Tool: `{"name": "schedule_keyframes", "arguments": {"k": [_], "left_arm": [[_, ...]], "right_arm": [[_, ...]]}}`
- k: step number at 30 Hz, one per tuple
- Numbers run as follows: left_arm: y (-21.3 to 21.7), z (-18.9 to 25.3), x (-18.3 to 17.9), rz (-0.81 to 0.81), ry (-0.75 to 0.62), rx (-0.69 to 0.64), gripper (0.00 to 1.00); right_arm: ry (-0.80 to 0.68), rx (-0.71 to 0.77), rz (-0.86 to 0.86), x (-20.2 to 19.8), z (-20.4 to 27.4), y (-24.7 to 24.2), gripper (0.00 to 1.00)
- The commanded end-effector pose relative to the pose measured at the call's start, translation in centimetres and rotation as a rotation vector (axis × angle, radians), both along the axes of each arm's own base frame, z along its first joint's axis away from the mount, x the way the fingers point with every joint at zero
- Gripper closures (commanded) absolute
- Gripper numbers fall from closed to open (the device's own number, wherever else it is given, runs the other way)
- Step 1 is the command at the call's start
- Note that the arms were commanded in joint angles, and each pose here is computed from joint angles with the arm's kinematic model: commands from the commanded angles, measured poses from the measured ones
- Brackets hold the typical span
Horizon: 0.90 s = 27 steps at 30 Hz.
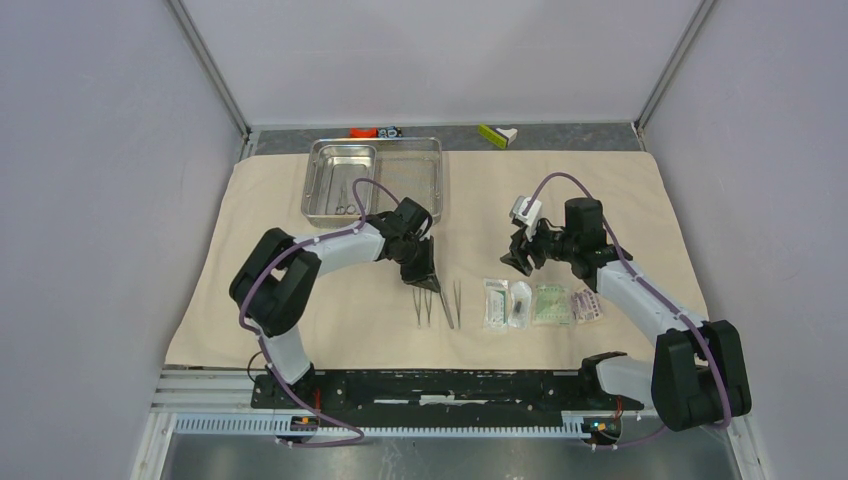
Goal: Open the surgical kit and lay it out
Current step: Place the medical item in the surgical kit.
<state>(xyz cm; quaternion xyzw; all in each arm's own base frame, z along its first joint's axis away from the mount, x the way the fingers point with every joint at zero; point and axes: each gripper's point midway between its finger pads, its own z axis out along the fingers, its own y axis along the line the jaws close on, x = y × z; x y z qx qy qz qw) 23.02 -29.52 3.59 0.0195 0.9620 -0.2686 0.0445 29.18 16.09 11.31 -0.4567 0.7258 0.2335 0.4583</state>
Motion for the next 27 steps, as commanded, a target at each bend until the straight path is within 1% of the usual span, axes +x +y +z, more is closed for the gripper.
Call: {"name": "schedule_keyframes", "arguments": {"k": [1, 12, 21, 22, 25, 27], "left_arm": [[-0.6, 1.4, 0.2, -0.056, -0.036, -0.027, 0.98], [-0.7, 3.2, 0.1, -0.063, -0.072, -0.064, 0.98], [-1.0, 2.2, 0.4, -0.091, -0.075, -0.065, 0.98], [-1.0, 2.0, 0.4, -0.092, -0.071, -0.062, 0.97], [-1.2, 1.7, 0.6, -0.096, -0.069, -0.065, 0.89], [-1.2, 1.3, 0.6, -0.099, -0.063, -0.059, 0.85]], "right_arm": [[-0.023, 0.008, 0.019, 0.1, 0.2, 0.1, 0.34], [-0.010, 0.005, 0.018, 0.2, -0.3, 0.0, 0.34], [-0.018, 0.007, 0.020, 0.1, 0.0, -0.1, 0.34], [-0.019, 0.006, 0.020, 0.1, 0.0, -0.1, 0.34], [-0.021, 0.005, 0.020, 0.0, 0.0, -0.1, 0.34], [-0.021, 0.006, 0.019, 0.0, 0.0, -0.1, 0.34]]}}
